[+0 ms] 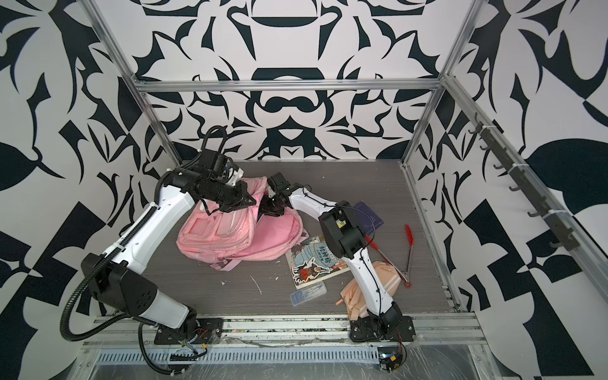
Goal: Pack books, pencil case, and school supplies into a backpack
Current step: Place the book in the student bag, then move the book to the center of the table.
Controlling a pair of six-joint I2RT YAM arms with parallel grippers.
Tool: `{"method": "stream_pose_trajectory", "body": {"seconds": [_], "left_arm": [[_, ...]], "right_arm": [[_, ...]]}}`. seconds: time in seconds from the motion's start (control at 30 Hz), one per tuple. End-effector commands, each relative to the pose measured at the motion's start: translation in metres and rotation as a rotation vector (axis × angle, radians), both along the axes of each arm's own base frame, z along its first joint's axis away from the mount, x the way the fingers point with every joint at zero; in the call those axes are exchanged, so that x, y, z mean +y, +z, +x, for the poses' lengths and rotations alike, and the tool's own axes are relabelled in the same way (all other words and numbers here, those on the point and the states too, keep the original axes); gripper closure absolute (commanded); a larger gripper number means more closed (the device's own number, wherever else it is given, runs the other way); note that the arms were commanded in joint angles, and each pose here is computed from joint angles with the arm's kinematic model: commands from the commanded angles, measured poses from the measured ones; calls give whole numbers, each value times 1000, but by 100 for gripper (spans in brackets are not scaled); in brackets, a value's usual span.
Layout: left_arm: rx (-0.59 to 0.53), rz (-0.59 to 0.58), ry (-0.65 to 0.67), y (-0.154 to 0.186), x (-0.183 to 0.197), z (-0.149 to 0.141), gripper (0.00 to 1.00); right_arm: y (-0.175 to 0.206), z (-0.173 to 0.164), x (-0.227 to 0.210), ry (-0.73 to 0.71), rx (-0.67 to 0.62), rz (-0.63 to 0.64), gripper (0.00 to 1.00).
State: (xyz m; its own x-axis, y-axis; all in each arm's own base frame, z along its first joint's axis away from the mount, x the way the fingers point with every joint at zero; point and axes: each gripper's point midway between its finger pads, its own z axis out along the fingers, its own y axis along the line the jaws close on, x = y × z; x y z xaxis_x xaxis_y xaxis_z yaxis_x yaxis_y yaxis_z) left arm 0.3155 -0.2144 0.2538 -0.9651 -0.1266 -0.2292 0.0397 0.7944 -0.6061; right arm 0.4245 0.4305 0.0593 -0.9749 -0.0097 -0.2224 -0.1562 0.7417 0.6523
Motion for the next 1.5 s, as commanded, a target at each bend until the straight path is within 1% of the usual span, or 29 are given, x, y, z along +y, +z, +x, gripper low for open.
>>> {"method": "stream_pose_trajectory", "body": {"seconds": [0.0,0.1,0.13,0.17,0.2,0.3,0.33,0.4,0.53,0.57,0.73,0.8,1.0,1.07,1.17,1.27,1.37,1.47], "left_arm": [[-10,-74,-58,17,-16,-11,100],[-2,-70,-60,15,-17,-12,100],[0,-71,-63,15,-18,-14,100],[1,-69,-62,14,-18,-14,100],[0,-68,-63,14,-18,-15,100],[-5,-53,-57,13,-15,-15,100],[-9,-50,-61,13,-14,-15,100],[-25,-25,-57,12,-10,-12,100],[-60,29,-32,11,8,2,100],[-76,37,-21,13,14,7,100],[-165,123,-12,23,34,21,100],[-189,139,-15,25,39,24,100],[-194,97,-9,24,44,31,100],[-196,99,-17,22,43,30,100],[-196,100,-21,17,45,26,100],[-202,92,-25,13,45,22,100],[-199,77,-26,8,44,17,100],[-189,72,-24,3,45,12,100]], "right_arm": [[8,13,10,-19,-73,4,54],[14,22,21,-20,-102,37,54],[22,25,25,-19,-118,57,54],[12,27,29,-16,-114,59,54],[11,28,31,-13,-119,63,53],[20,26,33,10,-133,71,52],[25,23,31,21,-141,64,50],[50,17,23,41,-180,56,44],[98,-6,2,77,-222,41,32],[109,-15,-5,87,-225,37,25],[141,-60,-47,96,-223,-12,18],[152,-77,-65,93,-225,-33,17],[161,-117,-124,56,-228,-166,16],[152,-130,-153,40,-224,-220,16],[123,-148,-203,-13,-137,-286,17],[105,-163,-253,-36,-78,-358,17],[89,-171,-291,-74,-5,-391,16],[78,-168,-311,-114,25,-392,16]]}}
